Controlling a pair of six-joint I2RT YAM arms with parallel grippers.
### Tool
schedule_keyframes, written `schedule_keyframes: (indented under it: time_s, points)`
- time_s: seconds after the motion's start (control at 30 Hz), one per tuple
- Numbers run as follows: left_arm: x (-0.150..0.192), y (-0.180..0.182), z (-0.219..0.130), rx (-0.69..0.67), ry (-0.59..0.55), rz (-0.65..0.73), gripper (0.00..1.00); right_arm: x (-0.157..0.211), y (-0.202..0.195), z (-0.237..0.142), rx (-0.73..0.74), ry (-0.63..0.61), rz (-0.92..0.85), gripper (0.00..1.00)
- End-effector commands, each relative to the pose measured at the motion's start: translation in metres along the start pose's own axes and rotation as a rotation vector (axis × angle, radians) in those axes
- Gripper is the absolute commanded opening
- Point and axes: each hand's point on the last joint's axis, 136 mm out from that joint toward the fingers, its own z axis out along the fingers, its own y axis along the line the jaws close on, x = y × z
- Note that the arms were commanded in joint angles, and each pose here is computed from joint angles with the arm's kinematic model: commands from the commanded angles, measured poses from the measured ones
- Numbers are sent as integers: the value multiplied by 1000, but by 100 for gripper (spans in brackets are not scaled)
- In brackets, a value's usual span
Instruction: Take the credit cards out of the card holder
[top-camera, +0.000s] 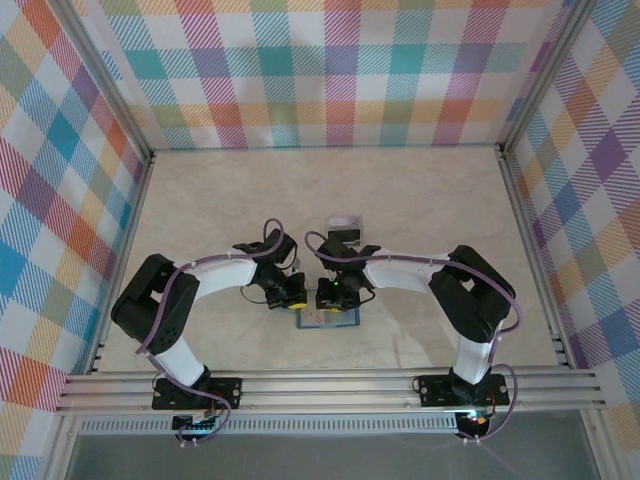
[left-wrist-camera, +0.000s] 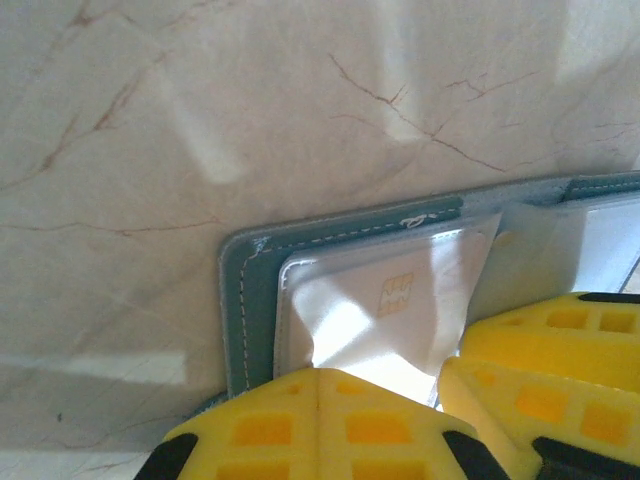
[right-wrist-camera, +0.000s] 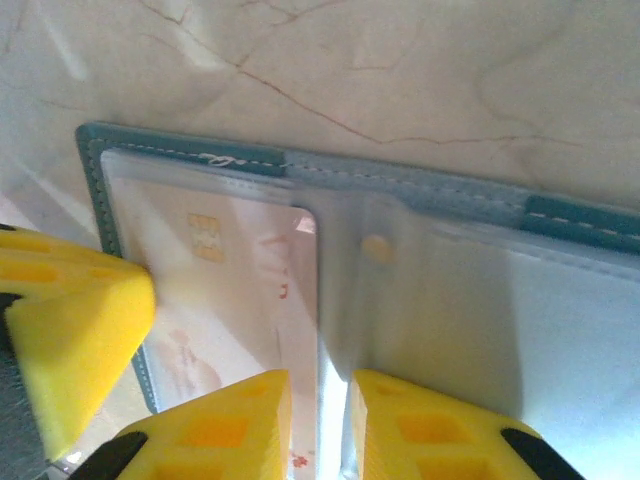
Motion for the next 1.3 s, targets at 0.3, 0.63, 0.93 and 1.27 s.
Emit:
schedule_keyframes:
  time_s: [0.3,0.63,0.93,1.27]
  points:
    - [12,31,-1,-150,38,-13,1,1,11,-9,-58,1,-3,24]
    - [14,30,1,-139,44,-15,1,6,8,14,-79,58,19,25]
    - [14,31,1,-143,45,-15,1,9,-11,14,10,60,32,26]
    - [15,35,7,-160,61,-19,1,7,8,17,-131,63,23,30]
